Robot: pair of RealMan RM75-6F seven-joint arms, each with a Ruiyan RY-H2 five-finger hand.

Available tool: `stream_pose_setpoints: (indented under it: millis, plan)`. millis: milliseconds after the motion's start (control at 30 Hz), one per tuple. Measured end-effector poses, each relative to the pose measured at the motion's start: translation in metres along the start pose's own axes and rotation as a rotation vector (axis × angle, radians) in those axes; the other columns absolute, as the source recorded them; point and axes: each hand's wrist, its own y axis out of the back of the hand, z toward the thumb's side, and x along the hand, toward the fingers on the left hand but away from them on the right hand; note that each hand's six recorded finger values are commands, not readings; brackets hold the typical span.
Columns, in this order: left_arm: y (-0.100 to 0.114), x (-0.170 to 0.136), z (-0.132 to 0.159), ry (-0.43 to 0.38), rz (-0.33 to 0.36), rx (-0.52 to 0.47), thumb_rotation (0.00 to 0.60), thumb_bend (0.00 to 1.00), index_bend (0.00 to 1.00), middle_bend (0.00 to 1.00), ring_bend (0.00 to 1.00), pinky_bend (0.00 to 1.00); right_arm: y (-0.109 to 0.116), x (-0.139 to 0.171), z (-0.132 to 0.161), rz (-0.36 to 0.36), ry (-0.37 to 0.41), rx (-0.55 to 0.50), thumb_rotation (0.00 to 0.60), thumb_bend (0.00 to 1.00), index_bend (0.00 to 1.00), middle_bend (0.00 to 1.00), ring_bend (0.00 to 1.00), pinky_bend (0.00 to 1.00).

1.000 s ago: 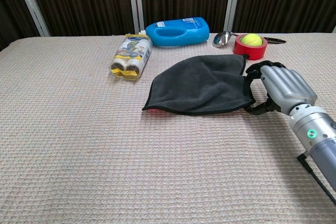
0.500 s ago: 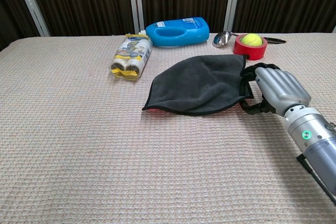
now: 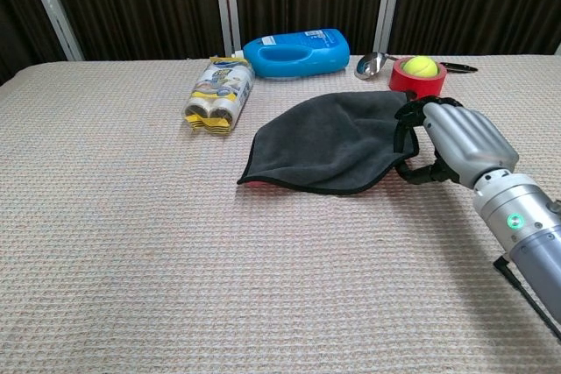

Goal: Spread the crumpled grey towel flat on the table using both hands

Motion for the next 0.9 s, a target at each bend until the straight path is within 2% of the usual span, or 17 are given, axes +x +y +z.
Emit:
stream_pose_setpoints:
  millis: [300,600,900]
  plan:
    - [-0.002,0.001,0.003,-0.007,-0.006,-0.005,0.600,0.00,0.00,0.00,0.00,0.02,0.036,-0.005,0.021,-0.073,0.074,-0.031,0.600,0.61,0.61,0.25,0.12,0.09]
    - [-0.004,0.003,0.009,-0.024,-0.020,-0.018,0.600,0.01,0.00,0.00,0.00,0.02,0.075,-0.015,0.033,-0.113,0.092,-0.013,0.600,0.61,0.63,0.25,0.12,0.09]
    - [-0.008,0.025,0.034,-0.072,-0.034,-0.084,0.600,0.08,0.10,0.01,0.00,0.02,0.110,-0.025,0.054,-0.141,0.104,0.034,0.600,0.61,0.65,0.25,0.12,0.09]
